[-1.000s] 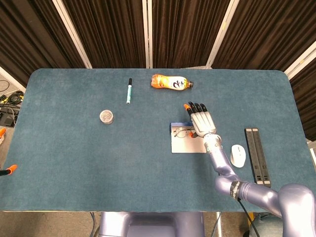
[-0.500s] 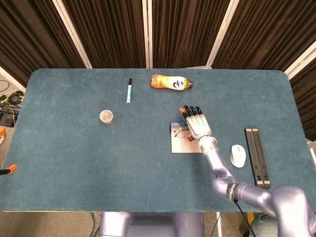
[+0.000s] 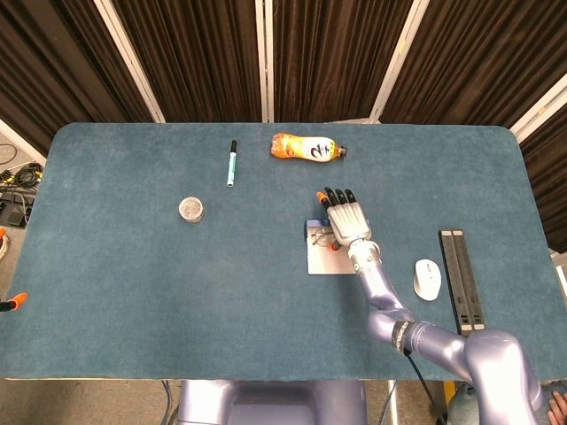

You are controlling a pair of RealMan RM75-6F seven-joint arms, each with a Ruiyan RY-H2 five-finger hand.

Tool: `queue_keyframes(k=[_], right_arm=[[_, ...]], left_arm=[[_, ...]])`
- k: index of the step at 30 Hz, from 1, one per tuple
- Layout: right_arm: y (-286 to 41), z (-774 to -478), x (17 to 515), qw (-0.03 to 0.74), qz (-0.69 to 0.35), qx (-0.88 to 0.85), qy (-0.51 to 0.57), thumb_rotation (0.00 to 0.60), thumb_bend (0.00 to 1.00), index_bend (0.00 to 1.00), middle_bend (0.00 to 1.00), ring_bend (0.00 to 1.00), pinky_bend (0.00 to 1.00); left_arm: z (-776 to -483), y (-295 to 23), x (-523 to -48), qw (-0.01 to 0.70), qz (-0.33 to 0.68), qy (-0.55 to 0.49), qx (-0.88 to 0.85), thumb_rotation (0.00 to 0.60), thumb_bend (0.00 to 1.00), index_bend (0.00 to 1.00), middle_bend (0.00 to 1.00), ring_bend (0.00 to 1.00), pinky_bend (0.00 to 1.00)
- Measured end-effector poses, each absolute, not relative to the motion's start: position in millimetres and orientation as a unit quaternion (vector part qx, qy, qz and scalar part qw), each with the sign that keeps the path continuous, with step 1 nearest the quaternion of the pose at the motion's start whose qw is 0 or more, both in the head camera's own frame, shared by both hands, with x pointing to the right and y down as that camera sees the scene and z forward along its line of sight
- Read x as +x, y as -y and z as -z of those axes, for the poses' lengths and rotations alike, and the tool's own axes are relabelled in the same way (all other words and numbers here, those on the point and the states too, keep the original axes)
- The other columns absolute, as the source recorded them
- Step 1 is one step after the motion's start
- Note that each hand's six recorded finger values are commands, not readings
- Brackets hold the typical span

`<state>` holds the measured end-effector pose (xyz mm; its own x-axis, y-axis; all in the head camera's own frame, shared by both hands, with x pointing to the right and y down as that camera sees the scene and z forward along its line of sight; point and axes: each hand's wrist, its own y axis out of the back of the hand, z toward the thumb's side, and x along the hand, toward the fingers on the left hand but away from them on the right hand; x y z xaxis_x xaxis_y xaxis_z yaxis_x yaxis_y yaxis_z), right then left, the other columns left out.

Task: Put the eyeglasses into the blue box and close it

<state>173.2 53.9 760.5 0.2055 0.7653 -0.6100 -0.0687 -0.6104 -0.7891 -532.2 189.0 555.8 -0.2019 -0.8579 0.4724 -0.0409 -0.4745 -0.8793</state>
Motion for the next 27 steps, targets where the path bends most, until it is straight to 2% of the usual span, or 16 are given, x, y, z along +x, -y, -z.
queue_keyframes(k=[10,18,27], right_arm=[[-36,-765,185,0.356,-0.593,-0.668,0.273,0.600,0.00,0.00,0.00,0.00,0.00],[-38,-760,186,0.360,-0.585,-0.675,0.269,0.600,0.00,0.00,0.00,0.00,0.00],[-63,-728,178,0.380,-0.534,-0.711,0.254,0.600,0.00,0.02,0.00,0.00,0.00]], left_arm=[[-558,-188,-534,0.307,0.664,-0.407,-0.547,0.600,0.00,0.00,0.00,0.00,0.00],[-560,-189,-533,0.308,0.664,-0.404,-0.548,0.600,0.00,0.00,0.00,0.00,0.00],[-558,-191,-529,0.310,0.658,-0.404,-0.554,0.600,0.00,0.00,0.00,0.00,0.00]])
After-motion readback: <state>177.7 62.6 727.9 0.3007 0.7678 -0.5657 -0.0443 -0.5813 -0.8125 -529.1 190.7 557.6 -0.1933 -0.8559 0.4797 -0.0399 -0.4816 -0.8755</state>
